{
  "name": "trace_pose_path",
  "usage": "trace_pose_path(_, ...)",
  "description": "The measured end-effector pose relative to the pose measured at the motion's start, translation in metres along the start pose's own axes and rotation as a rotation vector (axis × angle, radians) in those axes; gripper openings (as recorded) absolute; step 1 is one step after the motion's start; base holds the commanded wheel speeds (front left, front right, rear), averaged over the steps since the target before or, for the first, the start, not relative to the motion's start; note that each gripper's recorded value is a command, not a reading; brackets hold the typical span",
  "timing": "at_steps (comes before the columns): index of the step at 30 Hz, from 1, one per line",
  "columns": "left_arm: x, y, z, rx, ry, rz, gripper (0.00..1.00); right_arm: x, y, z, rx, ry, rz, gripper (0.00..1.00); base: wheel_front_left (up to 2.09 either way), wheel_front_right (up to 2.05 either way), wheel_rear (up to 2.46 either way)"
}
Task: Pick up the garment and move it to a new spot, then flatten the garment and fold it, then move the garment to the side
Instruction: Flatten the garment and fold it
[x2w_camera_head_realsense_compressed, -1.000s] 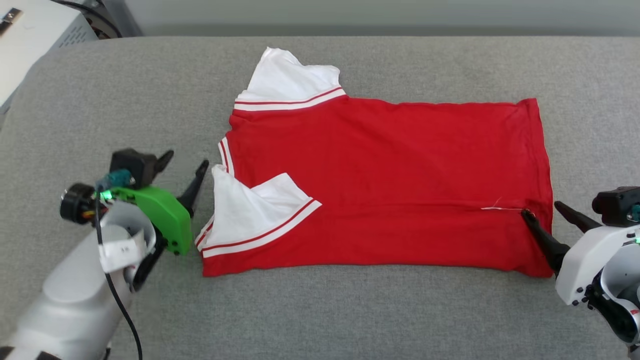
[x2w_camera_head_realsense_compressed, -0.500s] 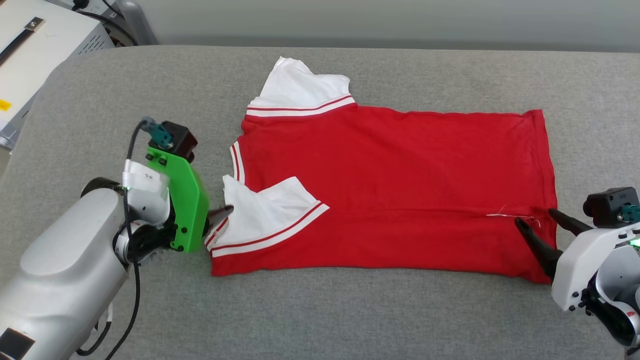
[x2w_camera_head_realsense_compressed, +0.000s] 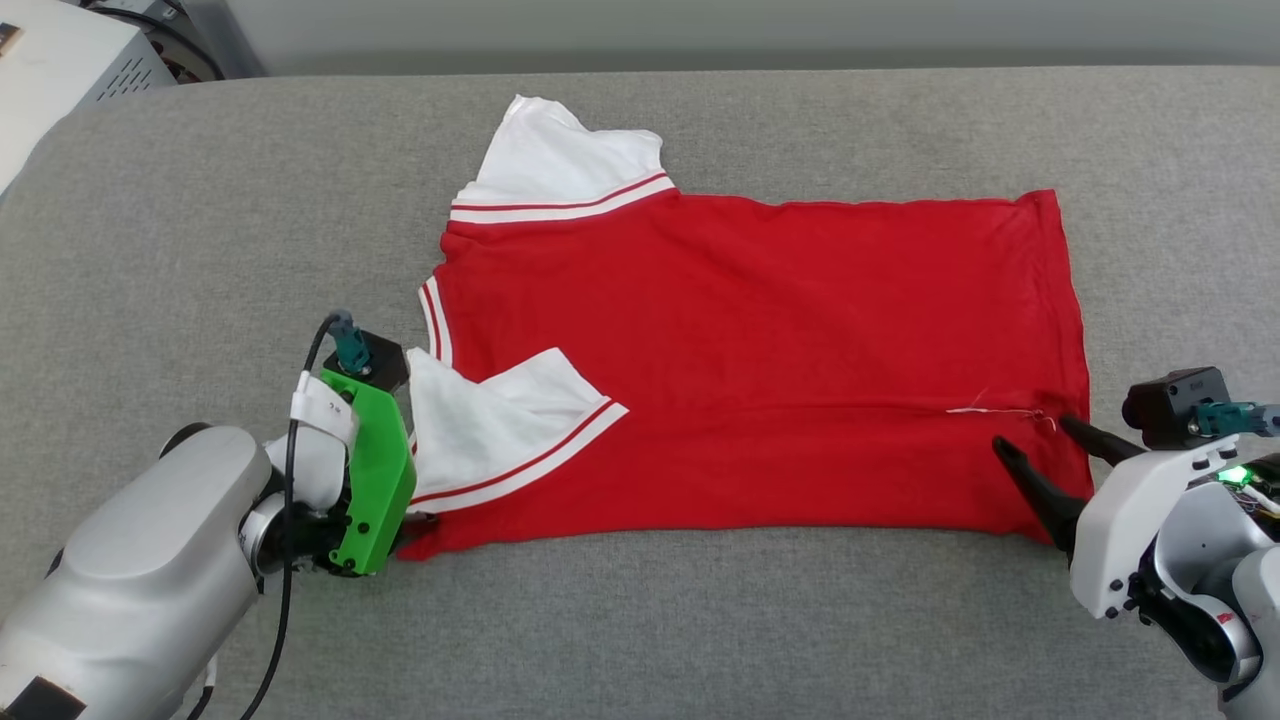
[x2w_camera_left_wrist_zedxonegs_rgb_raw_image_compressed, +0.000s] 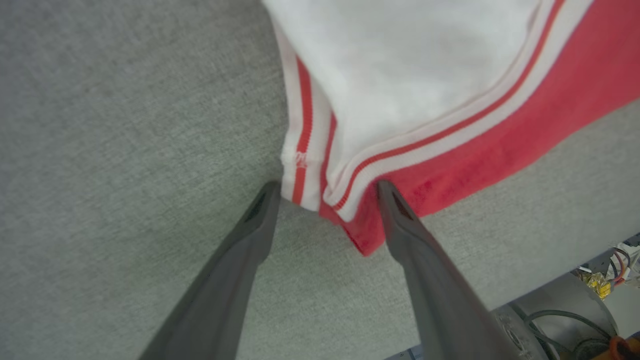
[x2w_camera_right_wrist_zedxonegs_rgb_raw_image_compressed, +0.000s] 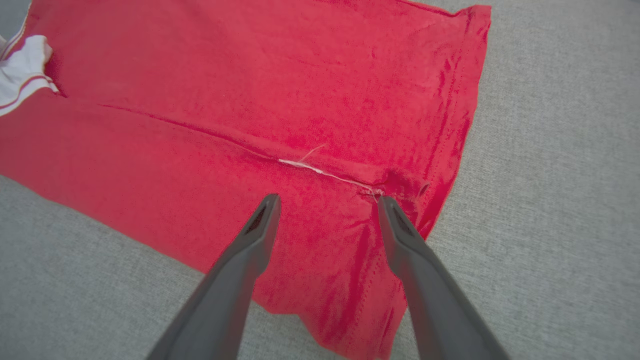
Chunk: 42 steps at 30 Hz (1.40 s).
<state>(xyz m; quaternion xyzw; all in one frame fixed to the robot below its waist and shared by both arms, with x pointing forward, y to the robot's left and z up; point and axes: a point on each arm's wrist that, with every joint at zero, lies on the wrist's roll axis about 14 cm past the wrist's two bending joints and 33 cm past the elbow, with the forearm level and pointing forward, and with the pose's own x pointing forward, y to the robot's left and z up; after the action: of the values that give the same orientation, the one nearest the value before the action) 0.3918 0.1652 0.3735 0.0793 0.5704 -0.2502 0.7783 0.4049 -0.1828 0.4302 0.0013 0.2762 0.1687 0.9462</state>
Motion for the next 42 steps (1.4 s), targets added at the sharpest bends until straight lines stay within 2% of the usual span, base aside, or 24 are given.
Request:
trace_pose_path(6, 0.012, 0.001, -0.002, -0.025, 0.004, -0.005, 1.00, 0.000, -0.002, -0.002, 0.001, 0.008, -0.002, 1.00, 0.00, 0.00, 0.00)
trace_pose_path(7, 0.012, 0.001, -0.002, -0.028, 0.002, -0.005, 0.53, -0.001, -0.002, 0.000, -0.004, 0.004, -0.003, 1.00, 0.00, 0.00, 0.00)
trace_pose_path(8, 0.012, 0.001, -0.001, -0.031, -0.006, -0.003, 0.00, -0.001, -0.003, 0.004, -0.011, -0.003, -0.004, 1.00, 0.00, 0.00, 0.00)
trace_pose_path(14, 0.008, -0.006, 0.010, -0.045, -0.105, -0.010, 0.00, -0.010, -0.014, 0.024, -0.104, 0.007, -0.018, 1.00, 0.00, 0.00, 0.00)
trace_pose_path(19, -0.003, -0.012, 0.023, -0.027, -0.192, -0.017, 0.00, -0.022, -0.027, 0.031, -0.163, 0.134, -0.030, 1.00, 0.00, 0.00, 0.00)
trace_pose_path(27, -0.013, -0.020, 0.032, 0.010, -0.261, -0.035, 0.00, -0.031, -0.040, 0.000, -0.153, 0.445, -0.024, 1.00, 0.00, 0.00, 0.00)
trace_pose_path(34, -0.007, -0.019, 0.029, 0.012, -0.253, -0.045, 0.00, -0.013, -0.033, -0.040, -0.095, 0.585, 0.004, 1.00, 0.00, 0.00, 0.00)
trace_pose_path(42, -0.001, -0.014, 0.025, -0.004, -0.246, -0.044, 0.00, 0.006, -0.022, -0.078, -0.031, 0.638, 0.036, 1.00, 0.00, 0.00, 0.00)
